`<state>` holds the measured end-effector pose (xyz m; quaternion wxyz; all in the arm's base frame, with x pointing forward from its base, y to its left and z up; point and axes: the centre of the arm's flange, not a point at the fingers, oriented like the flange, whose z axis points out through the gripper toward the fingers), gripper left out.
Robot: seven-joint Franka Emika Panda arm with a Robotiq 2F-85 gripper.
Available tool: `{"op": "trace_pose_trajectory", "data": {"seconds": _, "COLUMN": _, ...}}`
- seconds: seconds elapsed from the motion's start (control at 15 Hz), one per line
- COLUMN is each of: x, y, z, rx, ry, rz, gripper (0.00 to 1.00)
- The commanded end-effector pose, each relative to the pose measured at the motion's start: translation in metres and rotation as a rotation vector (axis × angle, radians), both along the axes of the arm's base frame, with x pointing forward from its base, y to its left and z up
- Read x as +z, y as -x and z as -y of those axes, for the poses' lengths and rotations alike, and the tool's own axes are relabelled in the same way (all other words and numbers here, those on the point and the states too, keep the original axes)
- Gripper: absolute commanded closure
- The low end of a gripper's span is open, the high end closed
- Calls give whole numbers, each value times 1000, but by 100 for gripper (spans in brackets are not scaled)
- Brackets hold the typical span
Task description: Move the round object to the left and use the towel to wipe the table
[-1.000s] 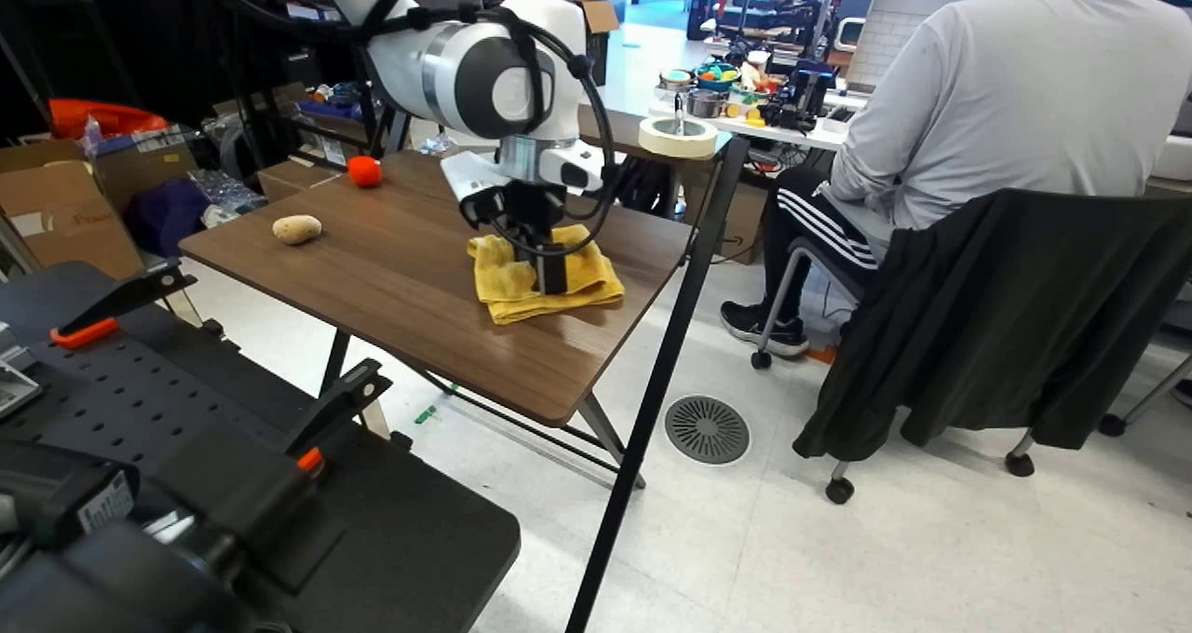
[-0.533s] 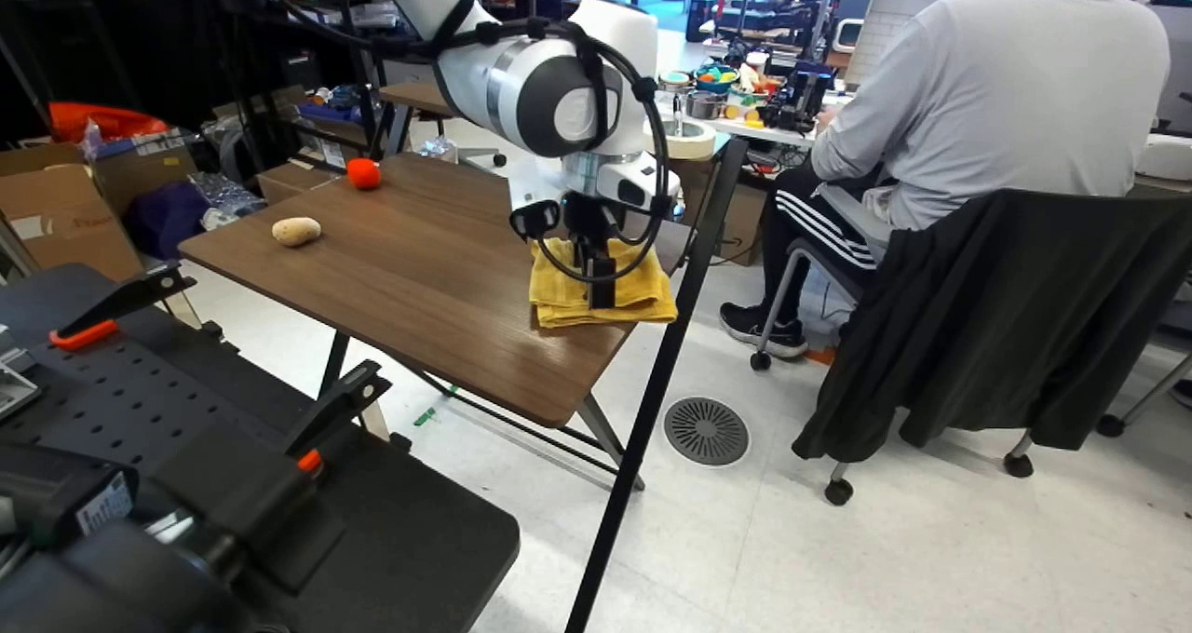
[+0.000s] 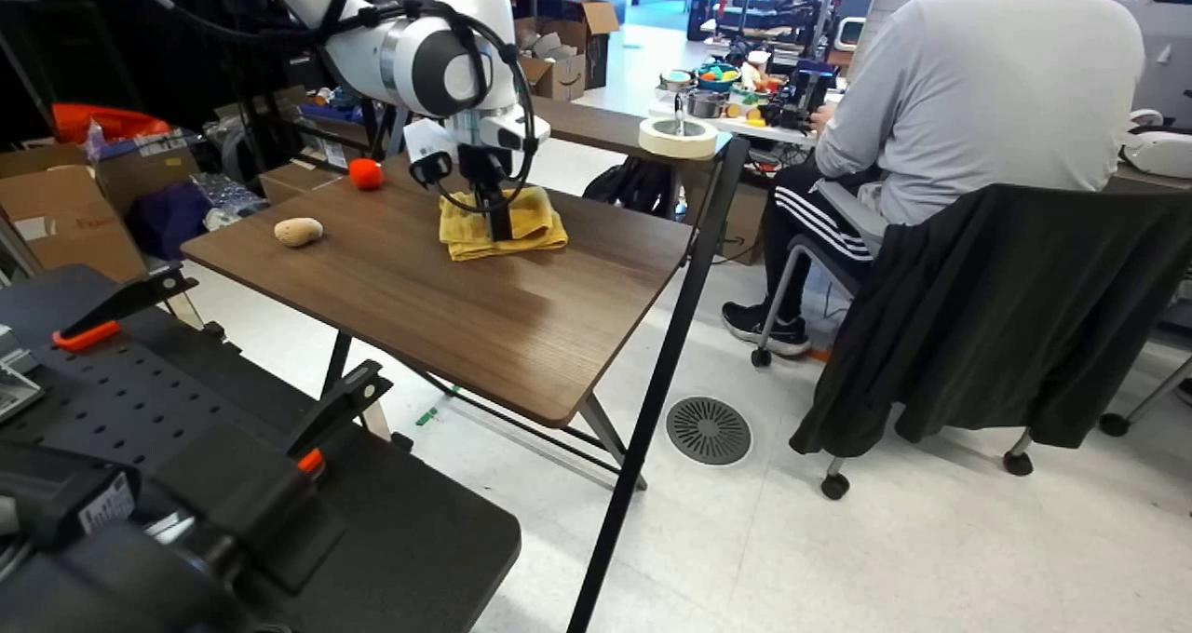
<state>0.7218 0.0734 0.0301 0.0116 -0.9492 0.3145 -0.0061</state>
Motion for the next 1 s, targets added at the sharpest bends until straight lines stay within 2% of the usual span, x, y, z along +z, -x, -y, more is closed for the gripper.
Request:
{"op": "trace_pose_trajectory", "data": {"seconds": 0.0, "x": -22, "y": -30, "z": -9, "rx": 8, "ry": 66, "rz": 2, "gripper": 0}}
{"op": "trace_pose_trajectory", "data": {"seconds": 0.13, "x": -23, "y": -31, "z": 32, "rx": -60, "ry": 110, "rz": 5, "gripper": 0}}
{"op": "trace_pose_trajectory", "data": {"seconds": 0.4, "x": -24, "y": -16, "z": 138, "rx": -239, "ry": 157, "rz": 3, "gripper": 0}}
{"op": "trace_pose_trajectory", "data": {"seconds": 0.53, "x": -25, "y": -6, "z": 171, "rx": -281, "ry": 160, "rz": -10, "gripper": 0}}
{"op": "trace_pose_trajectory", "data": {"seconds": 0.67, "x": -25, "y": -2, "z": 168, "rx": -258, "ry": 142, "rz": -9, "gripper": 0}}
{"op": "trace_pose_trajectory", "data": {"seconds": 0.8, "x": -18, "y": -3, "z": 138, "rx": -186, "ry": 123, "rz": 10, "gripper": 0}}
{"op": "trace_pose_trajectory", "data": {"seconds": 0.93, "x": -10, "y": -7, "z": 90, "rx": -84, "ry": 110, "rz": 36, "gripper": 0}}
